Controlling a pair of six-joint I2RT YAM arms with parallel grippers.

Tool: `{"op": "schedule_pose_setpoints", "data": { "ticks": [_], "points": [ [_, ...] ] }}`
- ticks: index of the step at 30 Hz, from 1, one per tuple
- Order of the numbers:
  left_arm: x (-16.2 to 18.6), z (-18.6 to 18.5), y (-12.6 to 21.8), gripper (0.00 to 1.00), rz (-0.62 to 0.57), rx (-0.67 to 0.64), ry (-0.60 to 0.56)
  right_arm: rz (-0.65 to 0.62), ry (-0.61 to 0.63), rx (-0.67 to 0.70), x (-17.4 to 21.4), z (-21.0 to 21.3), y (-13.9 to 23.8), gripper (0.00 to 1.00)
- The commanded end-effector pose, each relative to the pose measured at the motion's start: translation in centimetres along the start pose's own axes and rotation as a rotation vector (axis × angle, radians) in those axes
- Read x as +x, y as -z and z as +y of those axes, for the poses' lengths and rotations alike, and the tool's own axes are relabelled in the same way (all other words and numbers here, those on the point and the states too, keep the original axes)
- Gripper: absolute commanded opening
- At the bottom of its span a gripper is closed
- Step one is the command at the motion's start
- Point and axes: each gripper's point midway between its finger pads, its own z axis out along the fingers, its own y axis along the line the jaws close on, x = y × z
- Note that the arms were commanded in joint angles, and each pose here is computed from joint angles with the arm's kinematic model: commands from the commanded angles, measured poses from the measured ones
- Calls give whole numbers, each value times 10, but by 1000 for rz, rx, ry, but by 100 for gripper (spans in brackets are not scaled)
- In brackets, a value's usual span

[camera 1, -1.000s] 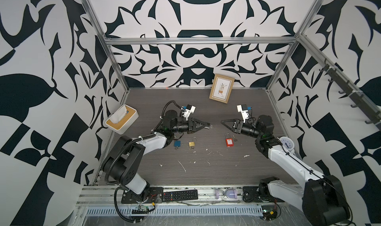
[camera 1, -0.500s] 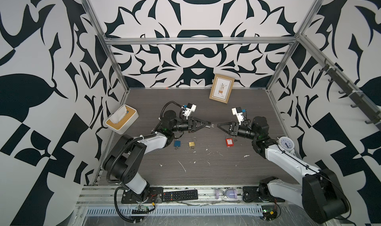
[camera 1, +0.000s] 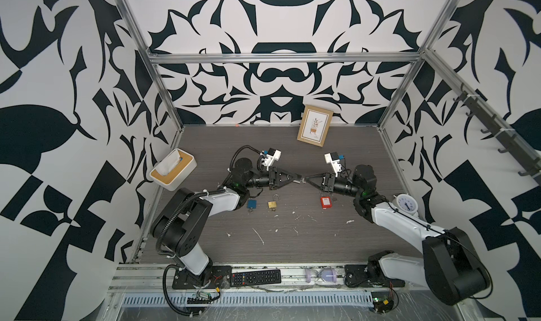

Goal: Lock with the key

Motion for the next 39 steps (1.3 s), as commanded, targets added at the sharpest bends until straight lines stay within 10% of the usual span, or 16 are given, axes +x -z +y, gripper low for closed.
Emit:
{"op": "schedule_pose_setpoints", "data": {
  "ticks": [1, 39],
  "points": [
    [2, -8, -4, 0, 18, 35, -36, -19, 92, -67, -14, 28, -3, 25],
    [5, 4, -5, 0, 27, -76, -77, 35, 41, -41, 4, 14, -2, 0]
  ]
}}
